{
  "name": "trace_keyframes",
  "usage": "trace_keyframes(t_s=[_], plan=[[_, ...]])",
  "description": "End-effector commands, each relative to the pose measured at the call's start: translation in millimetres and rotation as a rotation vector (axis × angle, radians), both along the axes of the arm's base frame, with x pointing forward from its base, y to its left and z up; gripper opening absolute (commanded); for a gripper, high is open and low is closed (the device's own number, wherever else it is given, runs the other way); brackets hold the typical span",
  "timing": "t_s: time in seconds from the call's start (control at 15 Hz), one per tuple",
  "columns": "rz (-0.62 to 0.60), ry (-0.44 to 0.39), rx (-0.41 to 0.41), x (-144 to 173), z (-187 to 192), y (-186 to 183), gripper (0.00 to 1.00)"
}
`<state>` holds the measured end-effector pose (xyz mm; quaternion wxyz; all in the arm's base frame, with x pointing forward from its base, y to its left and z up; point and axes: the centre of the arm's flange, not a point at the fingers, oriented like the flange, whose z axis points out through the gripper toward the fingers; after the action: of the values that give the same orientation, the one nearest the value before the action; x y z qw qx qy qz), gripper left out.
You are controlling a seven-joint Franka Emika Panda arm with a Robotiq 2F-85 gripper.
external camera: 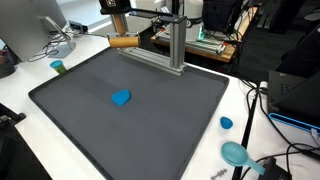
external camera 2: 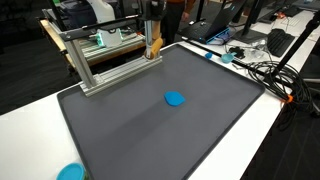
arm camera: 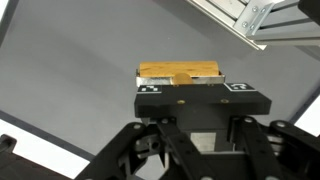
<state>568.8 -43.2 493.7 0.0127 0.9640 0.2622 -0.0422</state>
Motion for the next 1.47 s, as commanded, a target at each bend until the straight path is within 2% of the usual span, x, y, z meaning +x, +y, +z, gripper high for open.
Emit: trace_keyframes(t_s=[0.0, 0.07, 0.4, 0.67, 0.73, 0.87, 0.93, 1.13, 1.2, 1.4], plan=[[0.0, 0.001, 0.0, 0.2, -0.7, 0.0, 0.22], [-0.121, -0.005, -0.019, -4.6, -2.9, -3.0, 0.22], [-0.377, 0.002, 0.075, -45.4, -7.4, -21.0, 0.22], [-0.565, 0.021, 0.102, -87.9, -8.1, -29.4, 0.22], [-0.59, 0.004, 0.103, -97.4, -6.0, -28.4, 0.22], [-0.492, -0.069, 0.092, -113.4, -3.1, -22.9, 0.22], [-0.523, 0.002, 0.081, -76.2, -10.6, -30.9, 0.47], [-0.507, -0.037, 0.089, -96.0, -5.2, -25.4, 0.47], [-0.506, -0.039, 0.09, -98.6, -4.9, -24.9, 0.22], [-0.524, -0.083, 0.063, -118.8, 8.0, -9.2, 0.22]])
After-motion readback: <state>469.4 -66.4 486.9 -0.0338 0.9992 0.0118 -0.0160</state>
